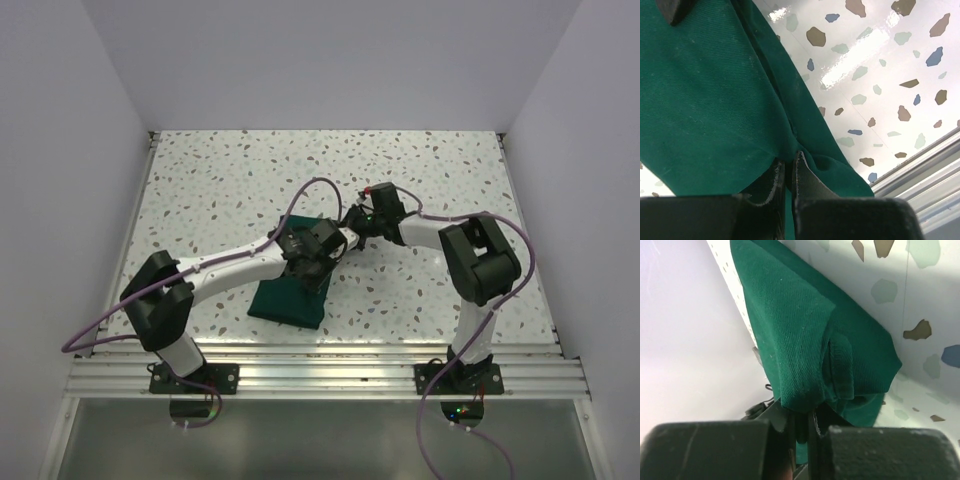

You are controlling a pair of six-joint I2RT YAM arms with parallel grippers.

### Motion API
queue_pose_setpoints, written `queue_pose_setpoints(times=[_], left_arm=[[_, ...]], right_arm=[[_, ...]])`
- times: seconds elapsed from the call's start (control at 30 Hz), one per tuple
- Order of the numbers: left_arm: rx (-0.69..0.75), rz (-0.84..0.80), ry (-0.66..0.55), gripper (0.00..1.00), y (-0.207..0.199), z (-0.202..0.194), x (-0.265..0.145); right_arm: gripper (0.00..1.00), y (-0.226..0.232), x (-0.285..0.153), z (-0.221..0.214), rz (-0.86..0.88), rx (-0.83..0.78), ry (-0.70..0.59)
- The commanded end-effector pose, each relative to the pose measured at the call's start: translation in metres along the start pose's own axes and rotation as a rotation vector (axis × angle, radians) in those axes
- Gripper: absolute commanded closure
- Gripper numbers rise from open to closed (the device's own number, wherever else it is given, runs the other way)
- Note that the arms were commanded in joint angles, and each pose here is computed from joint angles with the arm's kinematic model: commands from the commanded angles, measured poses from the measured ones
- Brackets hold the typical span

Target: Prepare the surgical pack

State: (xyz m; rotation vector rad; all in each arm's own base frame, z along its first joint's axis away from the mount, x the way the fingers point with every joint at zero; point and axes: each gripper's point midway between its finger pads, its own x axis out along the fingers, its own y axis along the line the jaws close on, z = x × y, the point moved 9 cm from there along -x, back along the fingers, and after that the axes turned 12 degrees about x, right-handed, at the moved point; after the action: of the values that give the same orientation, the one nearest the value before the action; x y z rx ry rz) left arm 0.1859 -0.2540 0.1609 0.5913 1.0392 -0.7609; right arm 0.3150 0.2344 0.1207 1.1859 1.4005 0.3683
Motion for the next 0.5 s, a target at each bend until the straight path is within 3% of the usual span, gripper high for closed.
queue_pose_setpoints(times=[0.0, 0.2, 0.37, 0.47], left_arm=[[0.038, -0.05, -0.019, 1.0, -0.011, -0.009, -0.003], [0.027, -0.041, 0.033, 1.0, -0.012, -0.021, 0.017], [0.024, 0.014, 0.022, 0.75, -0.007, -0.017, 0.02], [0.01, 0.018, 0.002, 0.67, -0.004, -0.009, 0.014]], right_arm=[[1.0, -0.006, 0.003, 0.013, 0.032, -0.103, -0.102], [1.0, -0.027, -0.016, 0.012, -0.023, -0.107, -0.198], [1.0, -0.056, -0.045, 0.012, -0.025, -0.049, -0.273], [1.0, -0.067, -0.058, 0.009, -0.026, -0.043, -0.31]])
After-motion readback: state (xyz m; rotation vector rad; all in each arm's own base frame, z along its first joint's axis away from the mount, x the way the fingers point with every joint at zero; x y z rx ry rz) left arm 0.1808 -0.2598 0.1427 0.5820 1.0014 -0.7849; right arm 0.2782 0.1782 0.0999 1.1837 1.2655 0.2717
